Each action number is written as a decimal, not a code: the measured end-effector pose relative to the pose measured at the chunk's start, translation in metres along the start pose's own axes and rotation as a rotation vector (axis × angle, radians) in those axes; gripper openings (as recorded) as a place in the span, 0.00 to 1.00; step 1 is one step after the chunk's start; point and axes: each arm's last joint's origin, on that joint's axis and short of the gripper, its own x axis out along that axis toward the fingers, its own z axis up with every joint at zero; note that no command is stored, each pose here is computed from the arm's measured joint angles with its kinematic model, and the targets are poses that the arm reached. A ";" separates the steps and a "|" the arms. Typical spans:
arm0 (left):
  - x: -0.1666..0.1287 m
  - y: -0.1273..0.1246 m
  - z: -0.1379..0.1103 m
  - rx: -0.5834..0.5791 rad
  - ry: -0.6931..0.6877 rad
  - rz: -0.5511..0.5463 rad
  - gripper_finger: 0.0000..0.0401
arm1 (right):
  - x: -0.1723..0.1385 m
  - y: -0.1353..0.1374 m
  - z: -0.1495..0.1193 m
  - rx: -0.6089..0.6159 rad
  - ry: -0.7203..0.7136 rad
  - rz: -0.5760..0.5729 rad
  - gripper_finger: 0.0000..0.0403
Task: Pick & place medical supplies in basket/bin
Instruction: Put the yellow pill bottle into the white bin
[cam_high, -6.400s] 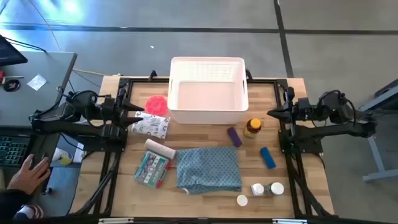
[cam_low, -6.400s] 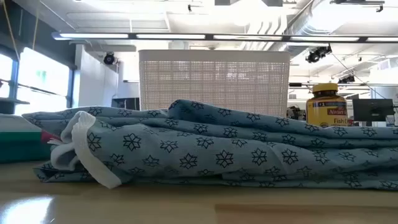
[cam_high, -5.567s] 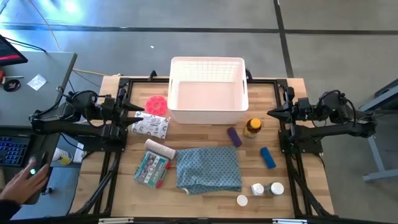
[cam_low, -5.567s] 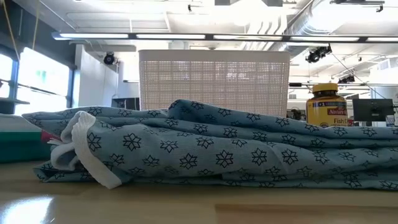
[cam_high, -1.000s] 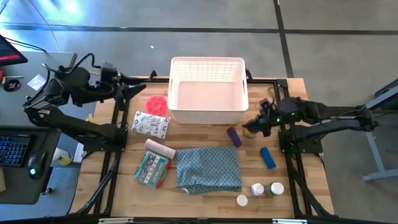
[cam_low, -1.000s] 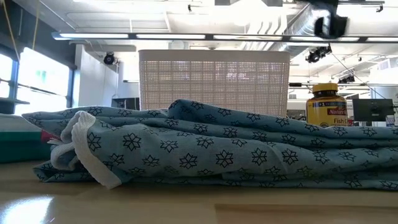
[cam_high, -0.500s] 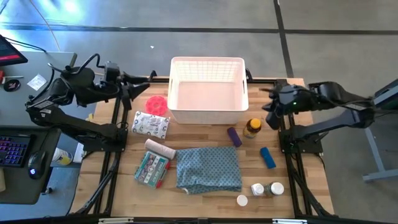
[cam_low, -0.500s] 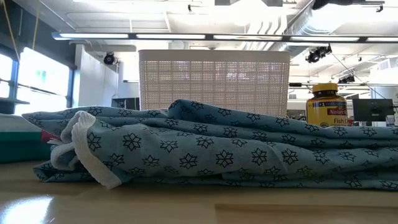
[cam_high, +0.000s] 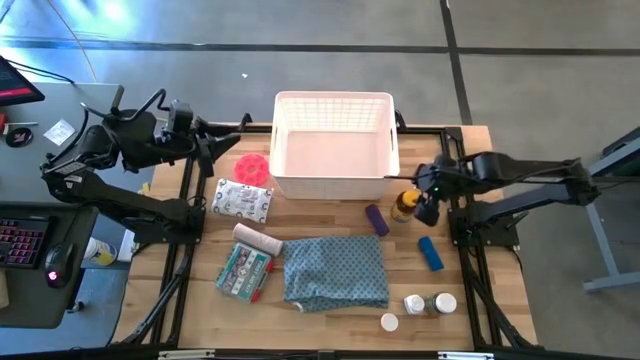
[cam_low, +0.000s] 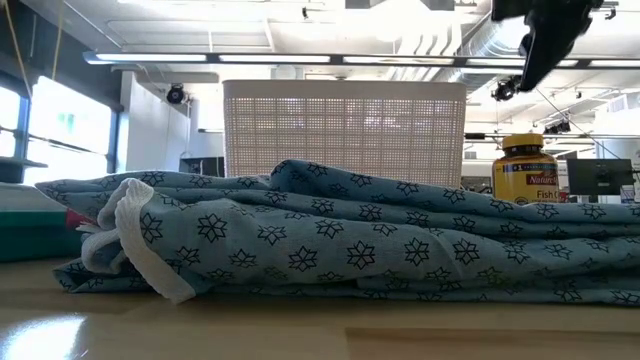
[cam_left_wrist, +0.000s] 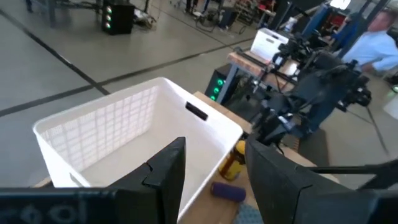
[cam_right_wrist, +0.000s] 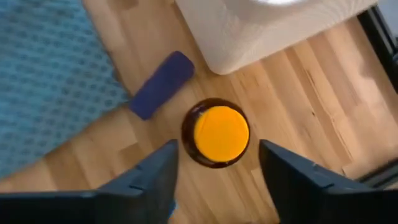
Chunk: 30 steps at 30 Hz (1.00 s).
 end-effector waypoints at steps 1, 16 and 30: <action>0.000 0.000 0.000 -0.007 0.000 -0.003 0.50 | 0.005 0.001 0.000 0.003 -0.008 0.008 0.60; 0.000 0.001 -0.003 -0.006 0.032 -0.004 0.50 | 0.047 0.000 -0.013 0.111 0.006 -0.042 0.68; 0.000 0.000 -0.003 -0.013 0.052 -0.041 0.50 | 0.079 -0.003 -0.022 0.163 -0.009 -0.022 0.68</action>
